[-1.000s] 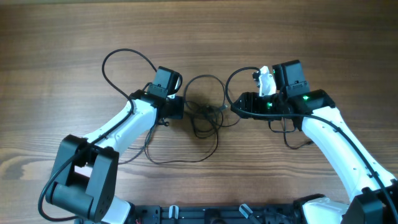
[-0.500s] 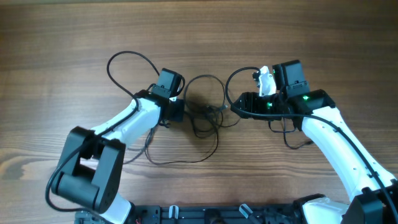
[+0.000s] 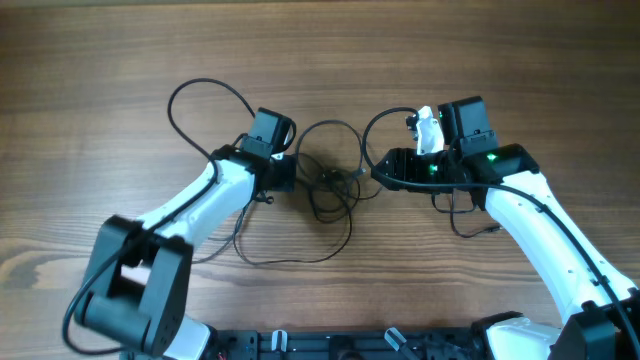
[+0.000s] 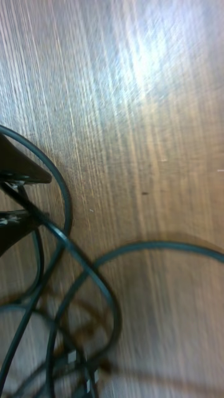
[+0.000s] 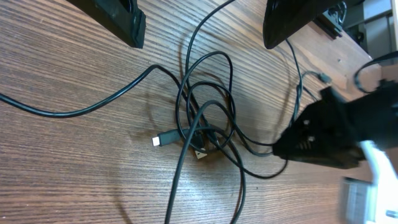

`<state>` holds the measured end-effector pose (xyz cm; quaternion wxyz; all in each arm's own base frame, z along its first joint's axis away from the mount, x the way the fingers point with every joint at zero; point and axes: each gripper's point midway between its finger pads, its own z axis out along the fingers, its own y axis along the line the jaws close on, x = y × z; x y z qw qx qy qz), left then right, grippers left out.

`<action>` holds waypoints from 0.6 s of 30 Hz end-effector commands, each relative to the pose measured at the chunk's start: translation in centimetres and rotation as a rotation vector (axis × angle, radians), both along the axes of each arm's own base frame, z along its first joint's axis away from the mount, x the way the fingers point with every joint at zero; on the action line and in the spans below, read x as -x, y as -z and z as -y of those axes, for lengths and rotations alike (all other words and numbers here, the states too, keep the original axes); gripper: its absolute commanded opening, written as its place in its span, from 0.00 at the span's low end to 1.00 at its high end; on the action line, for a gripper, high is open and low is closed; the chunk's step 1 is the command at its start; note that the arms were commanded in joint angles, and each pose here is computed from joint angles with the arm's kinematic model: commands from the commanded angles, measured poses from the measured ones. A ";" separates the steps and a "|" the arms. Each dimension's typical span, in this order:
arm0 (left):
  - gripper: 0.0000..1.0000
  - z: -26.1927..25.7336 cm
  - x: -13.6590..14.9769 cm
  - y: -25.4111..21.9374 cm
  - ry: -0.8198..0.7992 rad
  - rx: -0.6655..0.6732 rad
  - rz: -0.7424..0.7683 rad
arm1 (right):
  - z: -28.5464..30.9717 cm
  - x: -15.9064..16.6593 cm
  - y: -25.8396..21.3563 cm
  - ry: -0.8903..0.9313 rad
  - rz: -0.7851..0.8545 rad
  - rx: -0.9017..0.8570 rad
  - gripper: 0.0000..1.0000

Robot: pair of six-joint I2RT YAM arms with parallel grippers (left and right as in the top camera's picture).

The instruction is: Untangle cables

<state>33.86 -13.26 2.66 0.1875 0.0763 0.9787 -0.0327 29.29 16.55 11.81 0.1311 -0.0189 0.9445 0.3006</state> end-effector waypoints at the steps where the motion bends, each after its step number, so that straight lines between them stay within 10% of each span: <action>1: 0.13 0.4 -0.8 -2.8 0.003 0.023 0.072 | -0.1 -0.3 -0.1 0.003 0.006 0.005 0.63; 9: 0.04 -0.2 1.0 -1.9 0.006 -0.002 -0.009 | -0.1 -0.3 -0.1 0.003 0.007 0.005 0.63; 10: 0.08 -0.2 1.0 -2.0 0.006 -0.002 -0.008 | -0.1 -0.3 -0.1 0.003 0.006 0.005 0.63; 12: 0.56 -0.2 0.9 -2.0 0.006 -0.002 -0.007 | -0.1 -0.3 -0.1 0.003 0.006 0.005 0.63; 13: 0.62 -0.2 0.9 -2.0 0.006 -0.002 -0.007 | -0.1 -0.3 -0.1 0.003 0.006 0.005 0.63; 18: 0.56 -0.2 1.0 -1.4 0.008 -0.004 -0.023 | -0.1 -0.3 -0.1 0.003 0.007 0.005 0.63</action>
